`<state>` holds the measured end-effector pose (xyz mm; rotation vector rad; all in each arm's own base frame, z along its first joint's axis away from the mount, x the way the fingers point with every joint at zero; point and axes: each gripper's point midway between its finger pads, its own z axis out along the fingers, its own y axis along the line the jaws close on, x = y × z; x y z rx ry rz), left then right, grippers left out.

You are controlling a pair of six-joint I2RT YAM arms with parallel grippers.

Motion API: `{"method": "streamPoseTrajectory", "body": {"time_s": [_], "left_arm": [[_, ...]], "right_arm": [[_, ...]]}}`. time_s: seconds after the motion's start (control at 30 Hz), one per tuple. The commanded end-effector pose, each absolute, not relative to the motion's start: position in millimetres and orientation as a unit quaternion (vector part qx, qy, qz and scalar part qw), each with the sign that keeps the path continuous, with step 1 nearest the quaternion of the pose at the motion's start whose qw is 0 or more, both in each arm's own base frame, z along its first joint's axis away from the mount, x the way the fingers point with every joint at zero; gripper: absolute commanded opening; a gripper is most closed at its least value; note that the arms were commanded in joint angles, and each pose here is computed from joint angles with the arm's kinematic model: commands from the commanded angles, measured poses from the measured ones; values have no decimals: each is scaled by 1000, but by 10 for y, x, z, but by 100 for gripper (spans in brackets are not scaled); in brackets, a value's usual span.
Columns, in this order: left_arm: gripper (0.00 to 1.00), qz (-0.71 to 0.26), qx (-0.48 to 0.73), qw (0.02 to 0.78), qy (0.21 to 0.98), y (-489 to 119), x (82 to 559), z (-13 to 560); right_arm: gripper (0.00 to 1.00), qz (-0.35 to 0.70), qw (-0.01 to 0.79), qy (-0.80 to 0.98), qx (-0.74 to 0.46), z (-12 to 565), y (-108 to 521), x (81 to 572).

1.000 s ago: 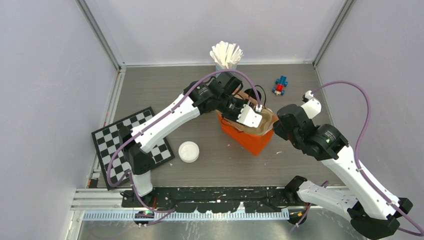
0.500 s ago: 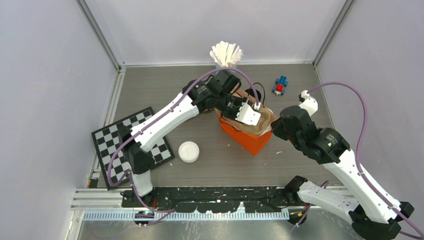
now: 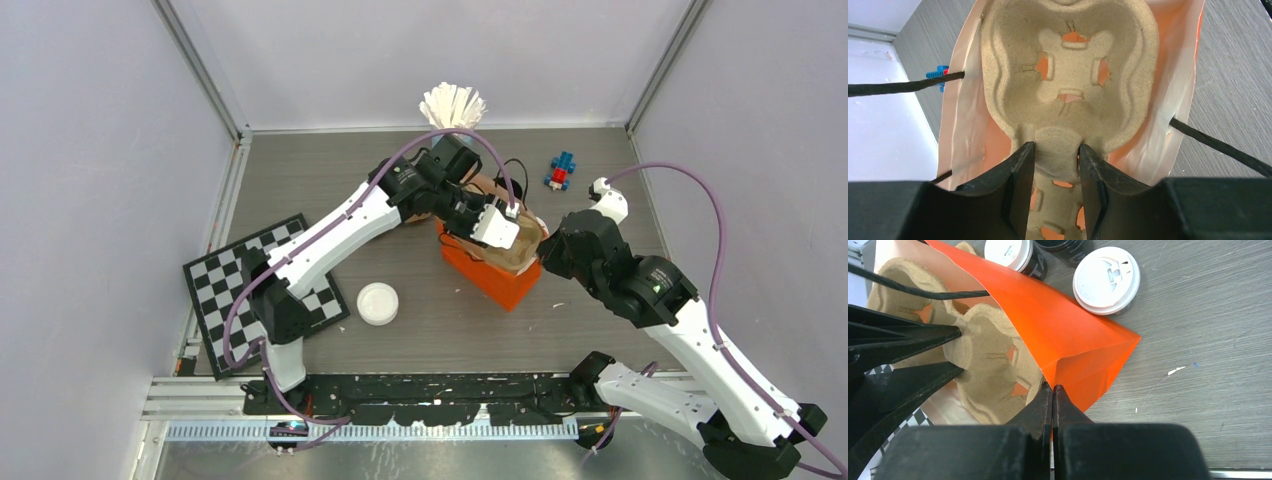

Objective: Pack the takeout coffee

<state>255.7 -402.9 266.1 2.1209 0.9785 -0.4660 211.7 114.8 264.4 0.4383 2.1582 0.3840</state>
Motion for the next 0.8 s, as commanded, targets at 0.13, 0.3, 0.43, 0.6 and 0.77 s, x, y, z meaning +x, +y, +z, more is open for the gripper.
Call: {"method": "streamPoseTrajectory", "body": {"time_s": [0.13, 0.3, 0.43, 0.6, 0.77], "left_arm": [[46, -225, 830, 378, 343, -4277, 2487, 2607], [64, -194, 826, 400, 346, -4306, 2589, 2674], [72, -173, 814, 424, 358, -4286, 2665, 2792], [82, -163, 801, 446, 366, -4248, 2684, 2896], [95, -163, 798, 446, 370, -4199, 2648, 2930]], "right_arm": [[0, 175, 438, 869, 151, 2684, 1258, 2131], [4, 171, 437, 871, 146, 2684, 1252, 2126], [5, 168, 433, 874, 144, 2654, 1232, 2097], [12, 167, 429, 876, 145, 2610, 1206, 2055], [17, 167, 431, 874, 151, 2627, 1181, 2041]]}}
